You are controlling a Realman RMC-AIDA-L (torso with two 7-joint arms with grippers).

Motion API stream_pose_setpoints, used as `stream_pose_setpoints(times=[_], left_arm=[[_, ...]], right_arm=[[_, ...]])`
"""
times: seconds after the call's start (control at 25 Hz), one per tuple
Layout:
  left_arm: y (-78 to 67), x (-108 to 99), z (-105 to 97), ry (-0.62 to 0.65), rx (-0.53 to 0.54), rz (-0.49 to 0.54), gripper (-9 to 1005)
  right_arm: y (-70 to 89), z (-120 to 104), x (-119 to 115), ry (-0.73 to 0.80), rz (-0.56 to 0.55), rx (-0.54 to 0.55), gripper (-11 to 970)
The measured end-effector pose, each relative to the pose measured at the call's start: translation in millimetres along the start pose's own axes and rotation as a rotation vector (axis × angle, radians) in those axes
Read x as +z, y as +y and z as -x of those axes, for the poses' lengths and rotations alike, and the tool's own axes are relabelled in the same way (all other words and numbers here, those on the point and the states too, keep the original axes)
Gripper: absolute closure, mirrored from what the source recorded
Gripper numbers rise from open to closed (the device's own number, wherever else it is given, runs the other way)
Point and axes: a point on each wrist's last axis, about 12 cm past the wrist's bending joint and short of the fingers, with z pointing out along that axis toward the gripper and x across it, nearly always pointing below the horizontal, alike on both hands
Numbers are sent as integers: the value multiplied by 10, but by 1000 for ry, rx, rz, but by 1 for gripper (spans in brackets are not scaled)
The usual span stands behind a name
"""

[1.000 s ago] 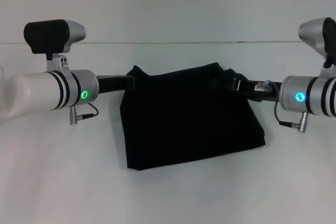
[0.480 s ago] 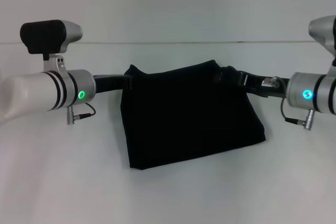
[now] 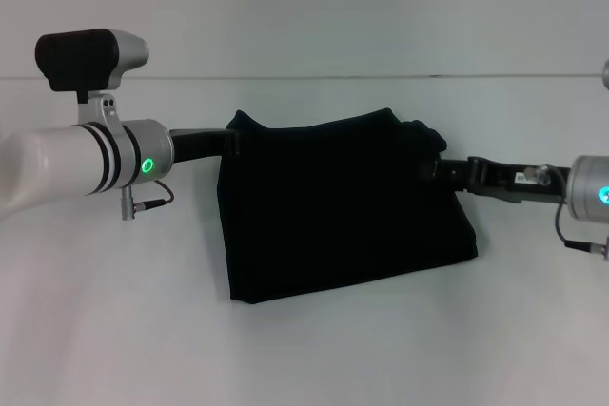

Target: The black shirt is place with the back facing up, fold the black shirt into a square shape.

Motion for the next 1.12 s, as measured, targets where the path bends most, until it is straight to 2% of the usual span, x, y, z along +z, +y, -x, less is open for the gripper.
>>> stream_pose_setpoints(times=[0.48, 0.68, 0.88, 1.12], left_arm=[[-10, 6, 16, 0, 6, -1, 943], [-7, 5, 18, 0, 6, 1, 943], [-6, 5, 21, -1, 5, 1, 943], [-15, 9, 30, -2, 6, 0, 944]], right_arm=[[-27, -69, -39, 32, 12, -15, 288], [-39, -75, -71, 37, 21, -29, 354], [-29, -97, -106, 53, 51, -43, 604], [-73, -143, -163, 58, 57, -33, 841]])
